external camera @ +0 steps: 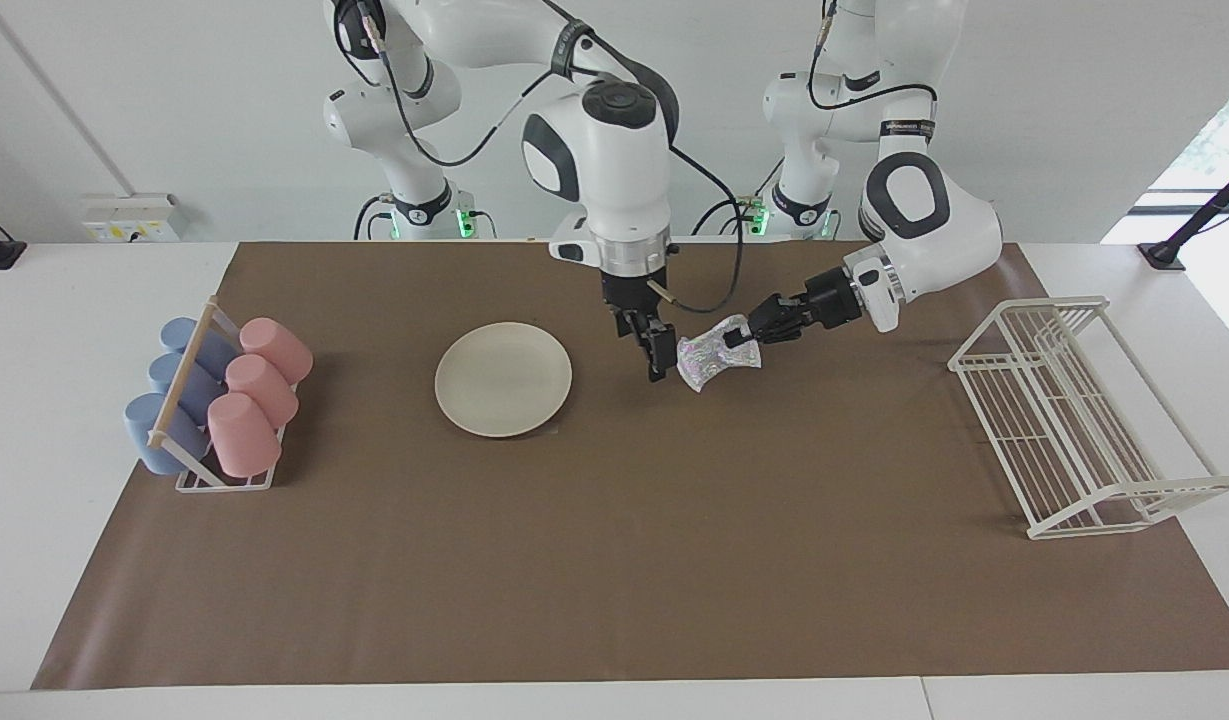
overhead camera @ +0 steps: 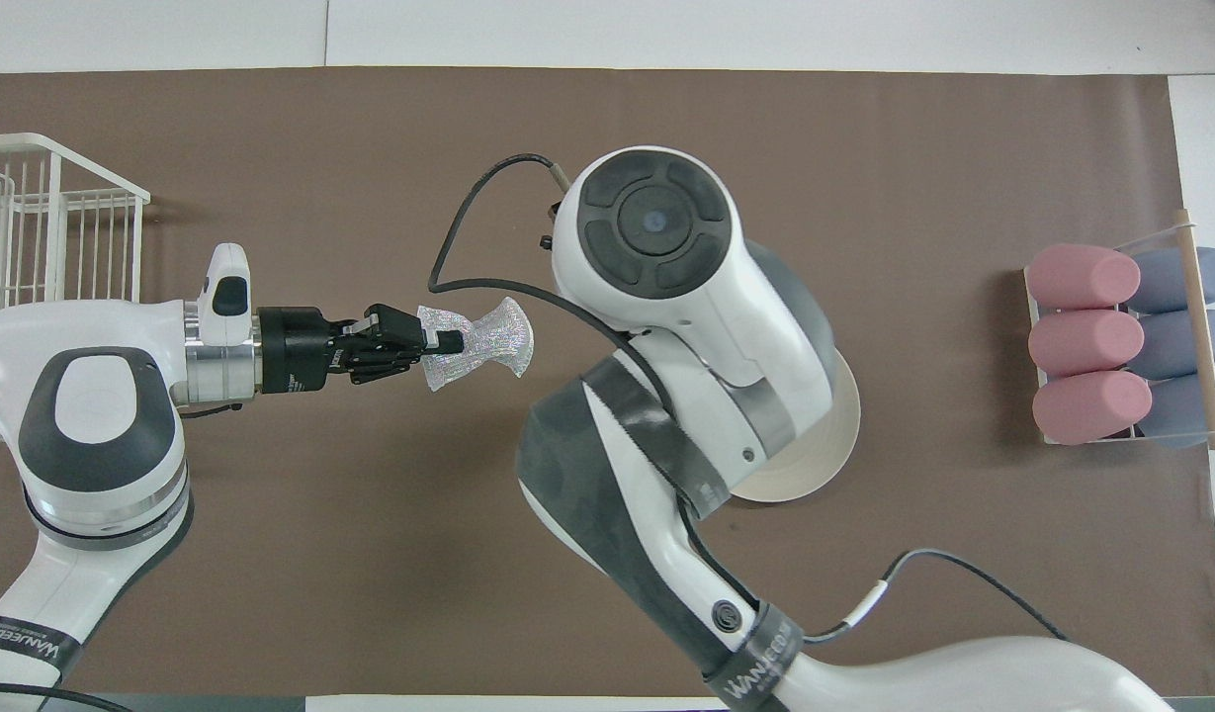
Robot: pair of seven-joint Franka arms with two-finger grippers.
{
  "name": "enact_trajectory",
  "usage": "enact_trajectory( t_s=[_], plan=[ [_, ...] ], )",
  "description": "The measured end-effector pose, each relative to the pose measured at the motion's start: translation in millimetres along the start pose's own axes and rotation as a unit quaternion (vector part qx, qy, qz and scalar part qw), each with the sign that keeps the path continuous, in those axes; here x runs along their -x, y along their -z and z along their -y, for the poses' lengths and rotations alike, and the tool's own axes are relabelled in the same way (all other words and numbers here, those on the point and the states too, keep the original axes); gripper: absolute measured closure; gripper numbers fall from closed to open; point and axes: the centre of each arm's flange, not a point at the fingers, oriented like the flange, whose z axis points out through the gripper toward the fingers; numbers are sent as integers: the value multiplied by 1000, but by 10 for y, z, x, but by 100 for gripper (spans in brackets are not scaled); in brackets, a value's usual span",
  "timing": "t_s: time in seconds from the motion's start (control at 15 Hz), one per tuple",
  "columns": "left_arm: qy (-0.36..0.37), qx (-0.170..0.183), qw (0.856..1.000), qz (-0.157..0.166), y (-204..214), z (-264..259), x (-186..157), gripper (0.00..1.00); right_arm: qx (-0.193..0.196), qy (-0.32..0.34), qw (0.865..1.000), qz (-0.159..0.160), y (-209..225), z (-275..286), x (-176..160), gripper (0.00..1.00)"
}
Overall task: Wipe plate with sponge
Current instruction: 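Move the sponge toward the basket while the right gripper returns to rest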
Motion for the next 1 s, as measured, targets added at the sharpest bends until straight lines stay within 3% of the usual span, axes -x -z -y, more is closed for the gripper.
enact_trajectory(
  t_s=[0.2, 0.47, 0.8, 1.0],
  plan=[
    [5, -33, 999, 13, 206, -124, -91, 94, 10, 137, 991, -7, 448, -329, -490, 0],
    [24, -100, 994, 19, 477, -244, -162, 94, 23, 276, 961, -10, 821, -810, -1116, 0],
    [51, -230, 972, 1, 593, -479, -148, 94, 89, 393, 914, 36, 782, -1332, -1888, 0],
    [58, -303, 951, -1, 617, -571, -106, 94, 105, 418, 900, 60, 761, -1529, -2219, 0]
  ],
)
